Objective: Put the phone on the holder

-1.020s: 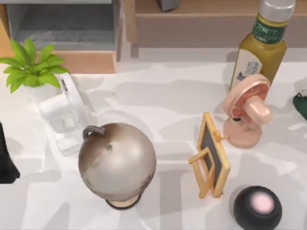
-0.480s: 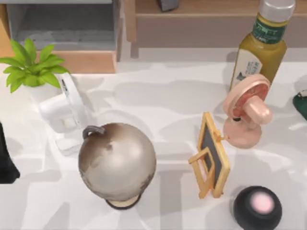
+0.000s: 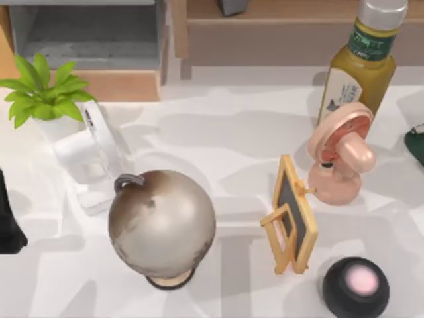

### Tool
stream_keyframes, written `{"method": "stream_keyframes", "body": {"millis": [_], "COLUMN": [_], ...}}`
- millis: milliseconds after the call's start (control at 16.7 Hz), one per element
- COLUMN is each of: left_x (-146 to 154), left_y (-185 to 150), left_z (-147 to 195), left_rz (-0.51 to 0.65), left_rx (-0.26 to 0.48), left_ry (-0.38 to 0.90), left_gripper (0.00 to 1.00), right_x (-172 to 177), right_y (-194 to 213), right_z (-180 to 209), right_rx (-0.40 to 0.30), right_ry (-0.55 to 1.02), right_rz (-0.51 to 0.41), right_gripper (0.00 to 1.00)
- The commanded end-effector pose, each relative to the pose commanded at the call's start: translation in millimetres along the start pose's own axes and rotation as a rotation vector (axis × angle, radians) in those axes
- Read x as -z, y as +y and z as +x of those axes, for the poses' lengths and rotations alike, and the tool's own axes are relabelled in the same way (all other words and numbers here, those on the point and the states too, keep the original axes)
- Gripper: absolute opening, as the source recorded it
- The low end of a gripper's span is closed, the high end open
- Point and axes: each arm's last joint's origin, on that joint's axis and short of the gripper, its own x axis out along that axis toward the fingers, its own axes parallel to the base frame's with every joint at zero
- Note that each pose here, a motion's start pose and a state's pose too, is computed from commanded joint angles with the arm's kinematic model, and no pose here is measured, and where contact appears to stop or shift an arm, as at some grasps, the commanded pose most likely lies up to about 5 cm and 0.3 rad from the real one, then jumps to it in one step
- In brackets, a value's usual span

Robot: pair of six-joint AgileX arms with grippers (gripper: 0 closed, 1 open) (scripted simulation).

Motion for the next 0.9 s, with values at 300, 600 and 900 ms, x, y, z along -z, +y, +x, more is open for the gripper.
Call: {"method": "stream_keyframes", "body": {"millis": [300,600,900], "left_x": [0.0,0.0,0.0], "left_y": [0.0,0.0,0.0], "left_z": [0.0,0.0,0.0], "left_rz": [0.0,0.0,0.0], "left_rx": [0.0,0.0,0.0], "left_ry": [0.0,0.0,0.0], "left_gripper": [1.0,1.0,1.0], "right_x": [0.0,0.0,0.0], "right_y": [0.0,0.0,0.0], "right_z": [0.1,0.1,0.1], "right_rx": [0.0,0.0,0.0], "right_ry": [0.0,0.0,0.0], "right_rz": [0.0,0.0,0.0], "right_gripper": [0.15,0.53,0.9]}}
